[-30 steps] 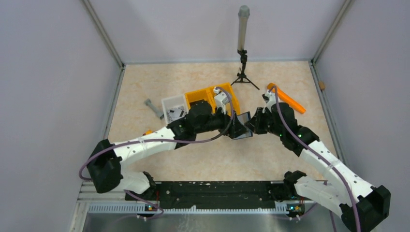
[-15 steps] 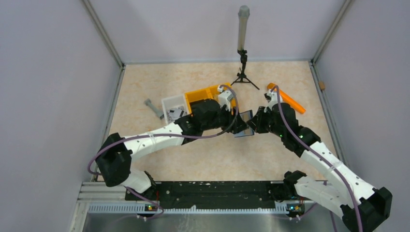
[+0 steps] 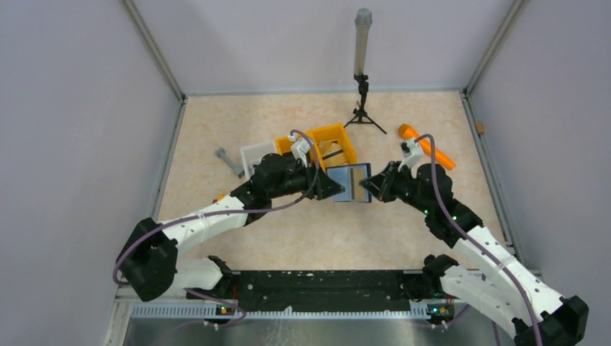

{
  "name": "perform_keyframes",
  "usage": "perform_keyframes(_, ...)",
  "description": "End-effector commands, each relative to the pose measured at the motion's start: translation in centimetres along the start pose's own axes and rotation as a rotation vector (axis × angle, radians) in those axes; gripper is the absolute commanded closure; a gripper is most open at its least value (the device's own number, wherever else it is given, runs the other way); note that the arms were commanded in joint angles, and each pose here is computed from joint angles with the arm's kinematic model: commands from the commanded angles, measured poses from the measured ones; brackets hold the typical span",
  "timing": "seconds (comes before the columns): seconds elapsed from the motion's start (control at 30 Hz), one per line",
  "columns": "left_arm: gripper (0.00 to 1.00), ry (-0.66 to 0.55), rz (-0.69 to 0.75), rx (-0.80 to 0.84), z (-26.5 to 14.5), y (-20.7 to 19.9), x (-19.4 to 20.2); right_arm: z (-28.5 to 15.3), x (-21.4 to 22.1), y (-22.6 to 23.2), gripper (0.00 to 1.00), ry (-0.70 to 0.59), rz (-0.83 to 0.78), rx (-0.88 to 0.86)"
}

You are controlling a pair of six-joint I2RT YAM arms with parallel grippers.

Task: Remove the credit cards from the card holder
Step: Remove the credit card from the card holder.

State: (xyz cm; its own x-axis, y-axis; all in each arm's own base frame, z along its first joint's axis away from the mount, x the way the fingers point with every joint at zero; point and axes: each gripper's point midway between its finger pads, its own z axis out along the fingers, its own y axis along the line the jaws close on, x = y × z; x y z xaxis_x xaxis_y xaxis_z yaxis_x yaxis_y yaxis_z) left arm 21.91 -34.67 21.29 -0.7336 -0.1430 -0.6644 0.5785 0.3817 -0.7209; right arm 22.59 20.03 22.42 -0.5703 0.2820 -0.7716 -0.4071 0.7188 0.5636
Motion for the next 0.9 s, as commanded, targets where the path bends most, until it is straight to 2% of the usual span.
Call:
perform_keyframes(0.0, 0.48, -0.077, 0.005, 0.177, -2.0, -3.5, -2.5, -0.3, -2.1, 4.0, 1.0, -0.101, 0.061, -0.195)
perform_keyframes(0.2, 0.51, -0.083, -0.027, 0.245, -2.6, -4.2, -2.5, -0.3, -1.7, 5.7, 1.0, -0.103, 0.15, -0.315)
perform_keyframes(0.33, 0.52, -0.102, -0.049, 0.179, -2.8, -2.9, -2.9, -0.7, -1.9, 6.3, 1.0, -0.133, 0.187, -0.367)
perform_keyframes(0.63, 0.53, -0.082, -0.054, 0.151, -2.7, -2.6, -2.8, -1.2, -1.8, 7.7, 1.0, -0.127, 0.201, -0.46)
perform_keyframes(0.87, 0.58, -0.084, -0.054, 0.274, -3.3, -4.7, -2.9, -1.2, -1.6, 7.8, 1.0, -0.11, 0.201, -0.464)
